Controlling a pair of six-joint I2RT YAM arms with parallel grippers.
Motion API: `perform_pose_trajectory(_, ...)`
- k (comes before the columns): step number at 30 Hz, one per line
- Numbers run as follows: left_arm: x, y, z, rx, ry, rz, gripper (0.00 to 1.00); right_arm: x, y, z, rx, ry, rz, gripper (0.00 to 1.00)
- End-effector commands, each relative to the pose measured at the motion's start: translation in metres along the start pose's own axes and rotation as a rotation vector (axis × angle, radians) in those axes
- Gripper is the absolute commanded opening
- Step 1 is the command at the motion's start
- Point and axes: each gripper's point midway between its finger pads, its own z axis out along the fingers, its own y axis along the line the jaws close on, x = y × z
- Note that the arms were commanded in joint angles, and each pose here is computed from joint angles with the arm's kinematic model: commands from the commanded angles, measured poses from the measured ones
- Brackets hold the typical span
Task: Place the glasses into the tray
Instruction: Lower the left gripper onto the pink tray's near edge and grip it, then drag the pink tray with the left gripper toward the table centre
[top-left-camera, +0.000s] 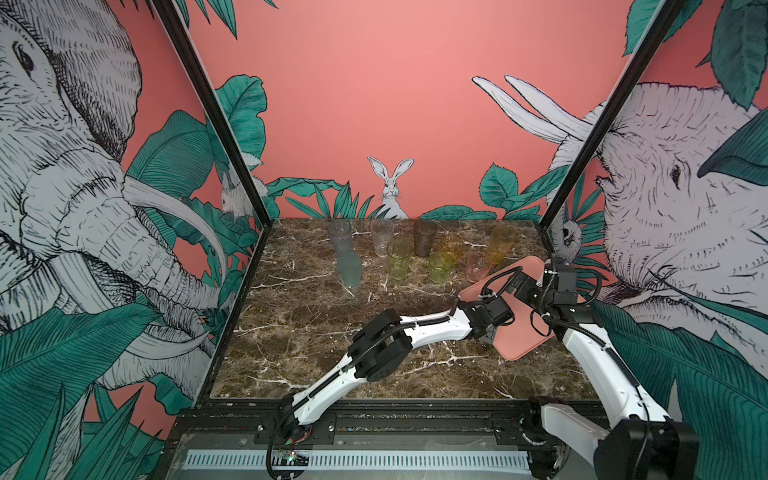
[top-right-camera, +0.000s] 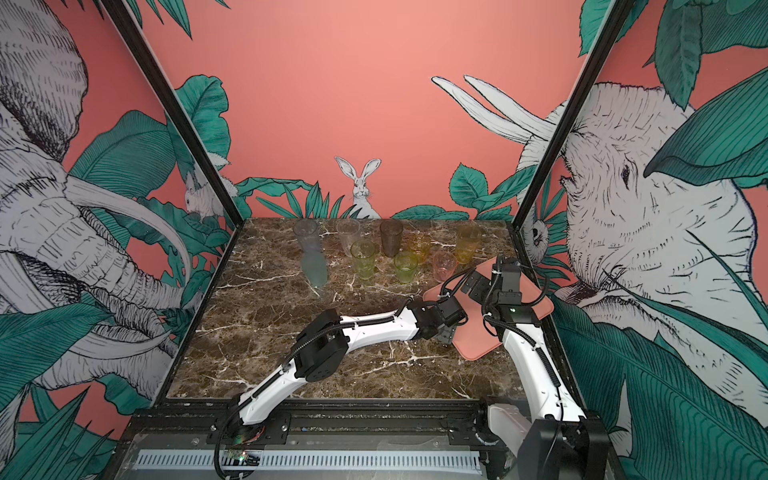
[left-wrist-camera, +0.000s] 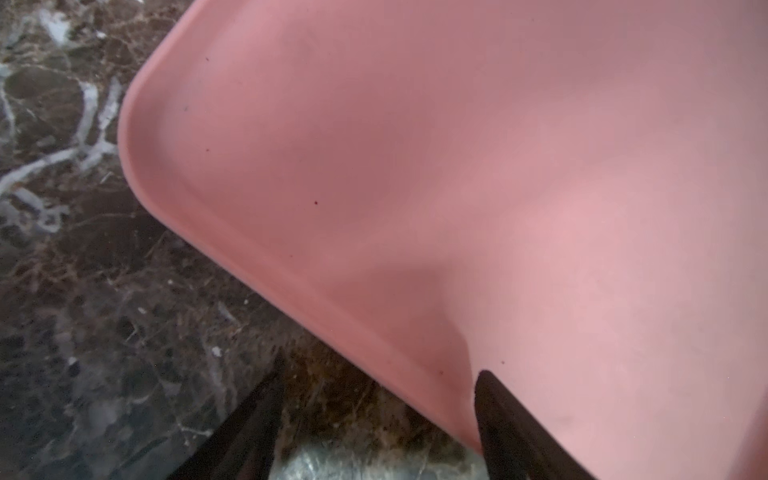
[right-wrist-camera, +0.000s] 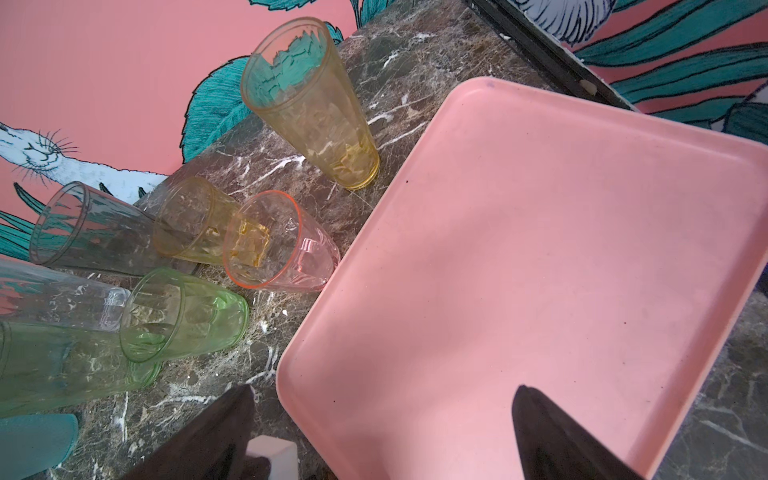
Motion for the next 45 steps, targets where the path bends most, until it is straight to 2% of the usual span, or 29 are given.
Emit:
perform_pose_trajectory(1,0.004,0.001,-0.005,-0.018,0.019,0.009,0.68,-0.005,0.000,0.000,-0.004,-0.026,0.011,0.99)
perform_pose_trajectory(7,0.008,0.001,-0.007,-0.010,0.031,0.008,0.59,-0.003,0.001,0.002,-0.011,-0.019,0.010,0.99)
perform_pose_trajectory(15,0.010,0.013,-0.013,-0.045,0.031,0.006,0.53,-0.003,0.001,0.003,-0.009,-0.012,0.007,0.99)
perform_pose_trajectory(25,0.015,0.037,-0.024,-0.047,0.037,-0.066,0.36,-0.002,0.004,0.003,-0.021,-0.006,0.004,0.99)
perform_pose_trajectory(30,0.025,0.059,-0.032,-0.085,0.074,-0.094,0.25,-0.002,0.005,0.003,-0.031,-0.005,-0.003,0.99)
perform_pose_trajectory(41,0.048,0.119,-0.051,-0.129,0.071,-0.185,0.20,-0.001,0.009,0.004,-0.054,0.008,-0.003,0.99)
perform_pose_trajectory(45,0.064,0.137,-0.057,-0.170,0.110,-0.184,0.18,0.001,0.010,0.006,-0.058,0.013,-0.001,0.99)
